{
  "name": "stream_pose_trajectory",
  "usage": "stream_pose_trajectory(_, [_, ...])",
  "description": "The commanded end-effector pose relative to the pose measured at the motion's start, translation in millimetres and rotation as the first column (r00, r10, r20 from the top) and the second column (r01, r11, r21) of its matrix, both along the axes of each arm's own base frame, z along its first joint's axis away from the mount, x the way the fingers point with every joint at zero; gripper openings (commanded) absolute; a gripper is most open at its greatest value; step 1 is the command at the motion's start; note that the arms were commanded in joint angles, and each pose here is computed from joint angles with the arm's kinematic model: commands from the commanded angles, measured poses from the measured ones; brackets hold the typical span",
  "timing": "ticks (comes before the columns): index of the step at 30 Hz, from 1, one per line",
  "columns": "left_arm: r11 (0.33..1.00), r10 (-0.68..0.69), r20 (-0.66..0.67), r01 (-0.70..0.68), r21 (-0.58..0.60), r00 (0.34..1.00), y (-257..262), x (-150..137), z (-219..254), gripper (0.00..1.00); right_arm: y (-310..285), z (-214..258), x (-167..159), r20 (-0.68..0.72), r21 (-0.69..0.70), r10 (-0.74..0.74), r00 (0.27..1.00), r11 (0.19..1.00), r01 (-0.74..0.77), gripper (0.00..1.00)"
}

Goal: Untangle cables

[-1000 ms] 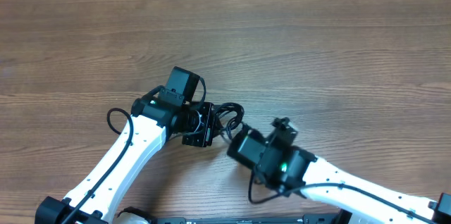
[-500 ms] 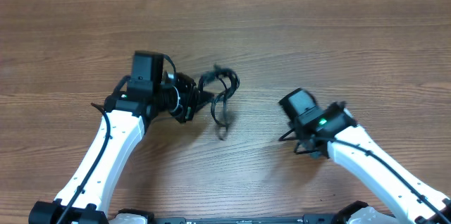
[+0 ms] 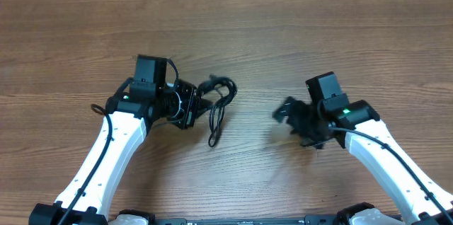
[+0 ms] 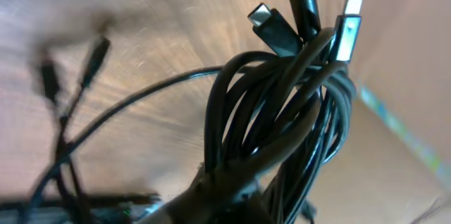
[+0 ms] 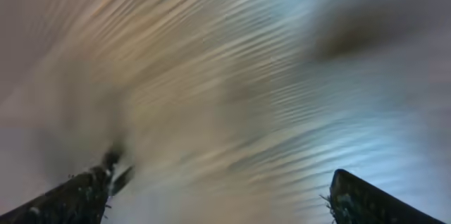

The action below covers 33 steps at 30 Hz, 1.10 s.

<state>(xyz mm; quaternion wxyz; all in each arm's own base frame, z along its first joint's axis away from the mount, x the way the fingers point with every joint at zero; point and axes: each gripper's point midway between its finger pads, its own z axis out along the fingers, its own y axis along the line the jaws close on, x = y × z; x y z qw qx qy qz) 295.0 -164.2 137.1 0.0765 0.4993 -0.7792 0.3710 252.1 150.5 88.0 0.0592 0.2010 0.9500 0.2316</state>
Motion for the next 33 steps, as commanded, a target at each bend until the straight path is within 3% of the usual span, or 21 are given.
stream_pose_trajectory(1, [0.982,0.179,-0.138,-0.184,-0.030,0.974,-1.7,-1.0,8.5,0.04,65.0,25.6,-27.8,0.112,0.202,0.330,0.937,0.916,-0.347,0.98])
stream_pose_trajectory(5, [0.968,0.248,-0.191,-0.252,0.008,0.950,3.3,-3.4,2.2,0.05,102.2,33.7,-36.1,0.210,0.182,0.409,0.888,0.876,-0.446,1.00])
stream_pose_trajectory(11, [0.927,0.365,-0.227,-0.328,0.185,0.903,31.0,-15.4,-19.7,0.05,107.7,24.9,-33.3,0.182,0.096,0.286,0.941,0.947,-0.307,1.00])
stream_pose_trajectory(19, [0.839,0.472,-0.178,-0.378,0.391,0.863,68.8,-24.6,-36.4,0.05,113.7,27.1,-36.7,0.193,0.107,0.308,0.932,0.937,-0.332,1.00])
stream_pose_trajectory(28, [0.820,0.500,-0.175,-0.399,0.410,0.848,73.0,-25.1,-37.9,0.05,147.0,47.1,-54.3,0.305,0.184,0.456,0.836,0.833,-0.522,1.00])
stream_pose_trajectory(31, [0.813,0.520,-0.184,-0.418,0.406,0.834,72.8,-25.1,-37.9,0.04,154.2,47.2,-57.2,0.332,0.151,0.463,0.822,0.834,-0.531,1.00])
stream_pose_trajectory(33, [0.807,0.536,-0.193,-0.432,0.402,0.822,72.3,-25.3,-37.8,0.04,148.3,39.6,-51.9,0.310,0.099,0.409,0.858,0.884,-0.458,1.00])
